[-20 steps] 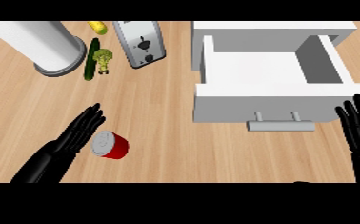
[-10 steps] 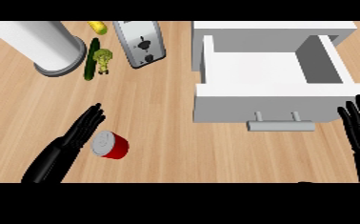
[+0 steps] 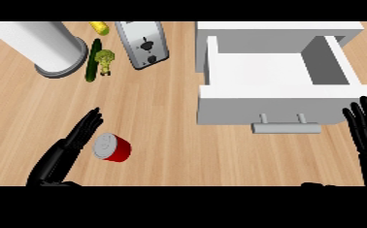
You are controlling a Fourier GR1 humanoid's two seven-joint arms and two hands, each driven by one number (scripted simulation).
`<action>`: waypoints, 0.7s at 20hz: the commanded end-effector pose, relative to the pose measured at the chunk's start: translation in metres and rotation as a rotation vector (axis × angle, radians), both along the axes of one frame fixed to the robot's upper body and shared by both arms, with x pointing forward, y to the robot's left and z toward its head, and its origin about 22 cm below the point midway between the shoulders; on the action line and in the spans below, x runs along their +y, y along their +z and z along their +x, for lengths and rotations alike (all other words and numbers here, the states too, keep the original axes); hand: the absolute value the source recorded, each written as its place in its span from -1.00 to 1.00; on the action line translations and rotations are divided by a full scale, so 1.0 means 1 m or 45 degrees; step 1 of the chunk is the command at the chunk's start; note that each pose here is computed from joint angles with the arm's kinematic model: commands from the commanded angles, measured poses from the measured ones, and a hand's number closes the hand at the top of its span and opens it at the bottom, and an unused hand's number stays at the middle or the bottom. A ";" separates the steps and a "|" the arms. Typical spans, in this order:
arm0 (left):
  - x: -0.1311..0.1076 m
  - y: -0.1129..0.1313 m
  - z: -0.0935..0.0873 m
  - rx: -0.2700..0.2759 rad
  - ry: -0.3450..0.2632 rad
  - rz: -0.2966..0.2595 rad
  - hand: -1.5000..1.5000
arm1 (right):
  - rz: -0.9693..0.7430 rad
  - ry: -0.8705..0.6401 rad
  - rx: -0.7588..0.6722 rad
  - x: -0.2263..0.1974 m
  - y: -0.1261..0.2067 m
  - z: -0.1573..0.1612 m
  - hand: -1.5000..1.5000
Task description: Pick up the can, place it into the drawer and close the drawer
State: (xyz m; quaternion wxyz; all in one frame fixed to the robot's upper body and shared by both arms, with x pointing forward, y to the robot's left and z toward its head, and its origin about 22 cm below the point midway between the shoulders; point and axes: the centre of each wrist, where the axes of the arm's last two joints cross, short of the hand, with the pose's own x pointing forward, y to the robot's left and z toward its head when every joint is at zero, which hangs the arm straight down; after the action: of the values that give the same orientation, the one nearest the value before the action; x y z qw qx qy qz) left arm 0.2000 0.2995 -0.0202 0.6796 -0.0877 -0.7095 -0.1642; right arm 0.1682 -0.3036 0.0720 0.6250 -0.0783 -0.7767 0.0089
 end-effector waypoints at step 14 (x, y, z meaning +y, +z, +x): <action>0.021 -0.049 0.006 0.047 -0.004 0.027 -1.00 | 0.031 0.002 -0.019 0.016 0.010 -0.004 -1.00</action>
State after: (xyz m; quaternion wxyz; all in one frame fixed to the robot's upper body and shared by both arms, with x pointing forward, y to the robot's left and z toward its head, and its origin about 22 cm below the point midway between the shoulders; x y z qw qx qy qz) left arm 0.2109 0.3274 -0.0615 0.6906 -0.0871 -0.6985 -0.1664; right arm 0.1662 -0.2961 0.0777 0.6210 -0.0776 -0.7800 0.0048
